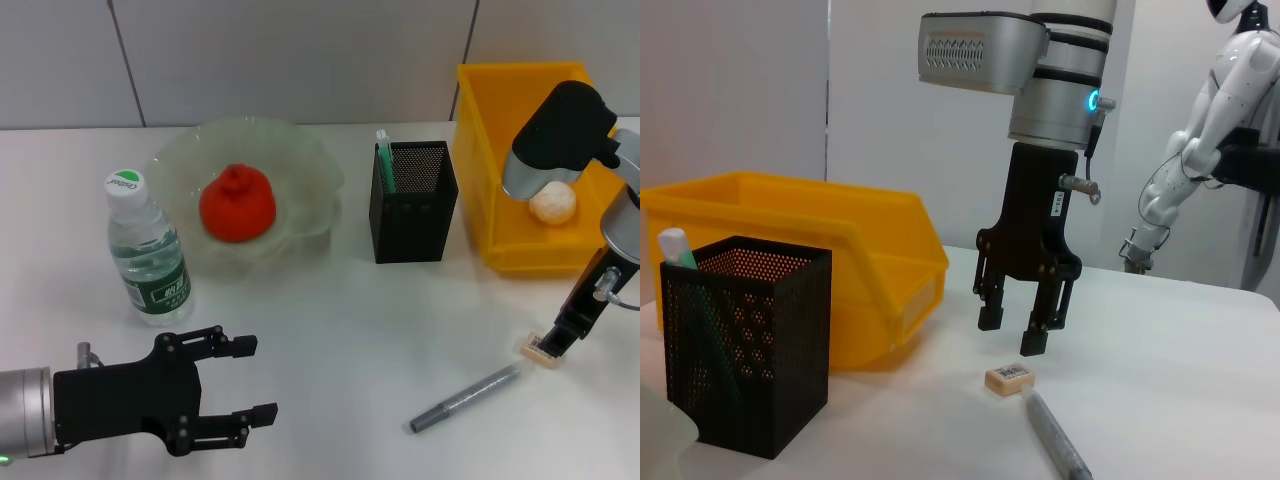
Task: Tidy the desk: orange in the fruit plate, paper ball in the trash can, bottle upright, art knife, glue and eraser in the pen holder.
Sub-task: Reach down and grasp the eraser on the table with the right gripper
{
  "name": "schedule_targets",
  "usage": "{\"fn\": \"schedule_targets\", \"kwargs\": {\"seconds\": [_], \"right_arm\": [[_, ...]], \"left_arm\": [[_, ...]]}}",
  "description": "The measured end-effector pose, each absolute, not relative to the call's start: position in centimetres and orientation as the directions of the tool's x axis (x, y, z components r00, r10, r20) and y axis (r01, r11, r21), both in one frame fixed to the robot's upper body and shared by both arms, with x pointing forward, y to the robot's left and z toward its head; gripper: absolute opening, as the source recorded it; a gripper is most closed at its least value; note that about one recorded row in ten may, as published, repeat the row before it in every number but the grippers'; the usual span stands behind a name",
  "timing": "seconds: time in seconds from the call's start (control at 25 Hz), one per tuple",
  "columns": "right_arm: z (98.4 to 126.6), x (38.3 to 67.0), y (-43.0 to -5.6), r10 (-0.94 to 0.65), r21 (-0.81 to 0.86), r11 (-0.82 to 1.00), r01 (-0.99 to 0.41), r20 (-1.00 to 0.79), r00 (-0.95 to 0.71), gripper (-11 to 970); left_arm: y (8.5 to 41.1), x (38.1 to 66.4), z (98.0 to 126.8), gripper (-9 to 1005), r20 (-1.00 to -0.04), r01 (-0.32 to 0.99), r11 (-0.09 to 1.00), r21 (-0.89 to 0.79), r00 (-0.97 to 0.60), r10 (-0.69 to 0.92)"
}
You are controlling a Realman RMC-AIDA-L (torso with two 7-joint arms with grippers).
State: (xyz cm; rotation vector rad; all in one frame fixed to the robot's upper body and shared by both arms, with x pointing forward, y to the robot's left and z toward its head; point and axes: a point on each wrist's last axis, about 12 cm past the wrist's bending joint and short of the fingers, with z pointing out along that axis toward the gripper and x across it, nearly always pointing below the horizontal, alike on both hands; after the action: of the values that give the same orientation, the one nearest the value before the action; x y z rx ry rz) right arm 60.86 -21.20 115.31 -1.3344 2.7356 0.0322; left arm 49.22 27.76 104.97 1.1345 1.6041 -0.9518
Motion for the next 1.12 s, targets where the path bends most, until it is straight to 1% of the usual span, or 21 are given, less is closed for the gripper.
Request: {"fn": "schedule_targets", "kwargs": {"seconds": [0.12, 0.36, 0.48, 0.68, 1.12], "right_arm": [[115.1, 60.9, -21.2, -0.785, -0.026, 0.616, -0.787, -0.099, -0.612, 606], [114.7, 60.9, -21.2, -0.788, -0.025, 0.613, -0.790, -0.092, -0.609, 607], [114.4, 60.9, -21.2, -0.790, -0.024, 0.611, -0.791, -0.089, -0.607, 587], [114.3, 60.9, -21.1, -0.789, -0.022, 0.611, -0.791, -0.093, -0.607, 481], [114.0, 60.8, -21.0, -0.793, -0.013, 0.606, -0.795, -0.095, -0.602, 478]], "left_arm": [[27.8, 49.1, 104.9, 782, -0.958, 0.958, 0.276, -0.082, -0.152, 0.243], [27.8, 49.0, 104.9, 781, -0.958, 0.957, 0.278, -0.084, -0.154, 0.241], [27.8, 49.0, 104.9, 781, -0.959, 0.957, 0.278, -0.084, -0.153, 0.240], [27.8, 49.0, 104.9, 782, -0.959, 0.958, 0.276, -0.084, -0.152, 0.238], [27.8, 49.0, 105.0, 781, -0.960, 0.957, 0.277, -0.084, -0.152, 0.234]]}}
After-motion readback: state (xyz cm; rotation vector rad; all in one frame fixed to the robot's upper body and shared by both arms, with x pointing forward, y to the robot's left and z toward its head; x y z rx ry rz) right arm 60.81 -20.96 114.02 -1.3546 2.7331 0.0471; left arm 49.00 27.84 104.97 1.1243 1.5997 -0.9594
